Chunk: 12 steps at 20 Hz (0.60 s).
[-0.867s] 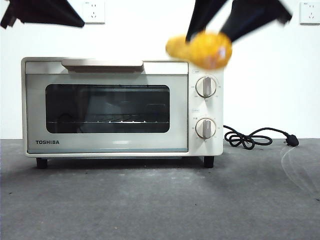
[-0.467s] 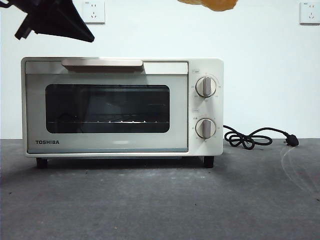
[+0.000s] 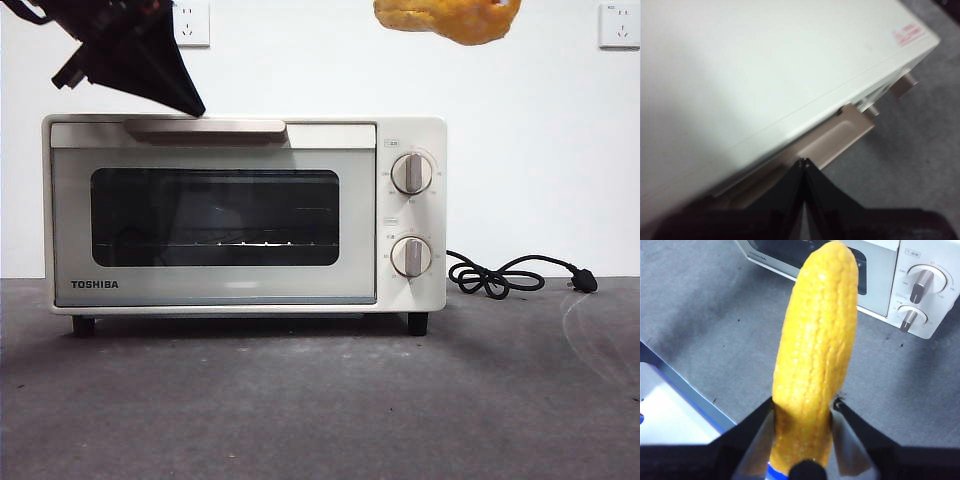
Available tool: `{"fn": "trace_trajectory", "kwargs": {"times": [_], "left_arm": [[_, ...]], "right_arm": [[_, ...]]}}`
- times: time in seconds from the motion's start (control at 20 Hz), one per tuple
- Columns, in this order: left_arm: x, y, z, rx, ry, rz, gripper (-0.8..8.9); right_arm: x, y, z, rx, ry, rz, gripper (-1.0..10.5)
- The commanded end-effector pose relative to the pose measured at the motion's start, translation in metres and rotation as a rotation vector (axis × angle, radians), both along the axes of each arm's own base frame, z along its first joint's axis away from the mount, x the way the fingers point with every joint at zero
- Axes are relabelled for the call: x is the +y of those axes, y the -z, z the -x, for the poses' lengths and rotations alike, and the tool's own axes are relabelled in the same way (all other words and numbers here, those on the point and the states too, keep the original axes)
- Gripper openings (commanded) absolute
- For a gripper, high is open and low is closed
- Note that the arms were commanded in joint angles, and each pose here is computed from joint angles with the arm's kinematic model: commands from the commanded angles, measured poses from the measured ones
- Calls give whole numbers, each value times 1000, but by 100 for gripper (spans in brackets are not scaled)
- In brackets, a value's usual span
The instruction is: Take the corn from the table,put the corn in the oven
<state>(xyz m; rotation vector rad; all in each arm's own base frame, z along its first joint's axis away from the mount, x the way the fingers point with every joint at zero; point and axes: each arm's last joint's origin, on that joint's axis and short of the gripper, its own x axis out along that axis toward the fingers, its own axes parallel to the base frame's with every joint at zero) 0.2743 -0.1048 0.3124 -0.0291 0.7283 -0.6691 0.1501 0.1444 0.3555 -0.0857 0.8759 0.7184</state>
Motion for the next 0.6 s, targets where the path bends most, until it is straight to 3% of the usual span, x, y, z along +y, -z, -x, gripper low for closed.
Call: {"fn": "trace_trajectory", "kwargs": {"times": [0.05,0.6], "left_arm": [[-3,6,-3,-8,1,-69,-6],[-2,21,6,130,16,-168,-6]], "right_arm": [[0,0,0,-5,-4,1,-11],[1,0,0,-9,-9,4,-11]]}}
